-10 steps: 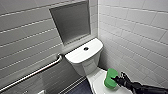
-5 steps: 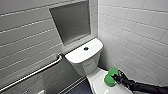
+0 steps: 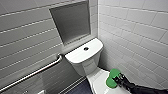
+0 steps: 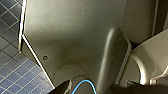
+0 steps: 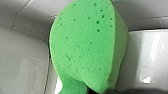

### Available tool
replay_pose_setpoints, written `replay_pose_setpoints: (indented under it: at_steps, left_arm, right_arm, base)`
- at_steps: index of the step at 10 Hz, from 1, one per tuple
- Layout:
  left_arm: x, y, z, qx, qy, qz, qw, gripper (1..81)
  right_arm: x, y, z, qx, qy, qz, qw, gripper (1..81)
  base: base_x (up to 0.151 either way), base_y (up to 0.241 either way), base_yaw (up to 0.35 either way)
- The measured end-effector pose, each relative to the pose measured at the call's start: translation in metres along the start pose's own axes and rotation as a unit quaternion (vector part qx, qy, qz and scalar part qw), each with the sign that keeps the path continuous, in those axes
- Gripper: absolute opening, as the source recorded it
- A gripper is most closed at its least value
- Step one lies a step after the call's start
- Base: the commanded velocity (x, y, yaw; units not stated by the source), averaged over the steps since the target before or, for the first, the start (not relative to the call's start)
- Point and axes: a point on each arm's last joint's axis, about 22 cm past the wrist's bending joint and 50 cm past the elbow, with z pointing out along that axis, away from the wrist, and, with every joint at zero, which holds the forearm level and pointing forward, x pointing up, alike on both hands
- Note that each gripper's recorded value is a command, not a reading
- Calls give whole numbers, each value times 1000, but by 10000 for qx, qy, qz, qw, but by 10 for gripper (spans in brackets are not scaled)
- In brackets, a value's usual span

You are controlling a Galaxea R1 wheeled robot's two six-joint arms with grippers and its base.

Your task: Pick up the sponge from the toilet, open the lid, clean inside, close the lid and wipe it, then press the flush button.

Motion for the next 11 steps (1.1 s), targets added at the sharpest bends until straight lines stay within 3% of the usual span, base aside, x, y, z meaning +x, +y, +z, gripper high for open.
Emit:
replay_pose_setpoints:
  at_steps: [3, 6, 11]
  left_arm:
    - [1, 6, 2, -40, 6, 8, 10000, 811]
    - [1, 5, 2, -34, 5, 10, 10000, 811]
    - [1, 5, 2, -33, 1, 15, 10000, 811]
  right_arm:
    - [-18, 19, -30, -37, 24, 12, 10000, 10]
    - [-67, 43, -73, -137, -136, 245, 9995, 10]
    - [-104, 138, -159, -550, 355, 705, 9954, 10]
  base:
    - [0, 0, 0]
    - [0, 0, 0]
    - [0, 0, 0]
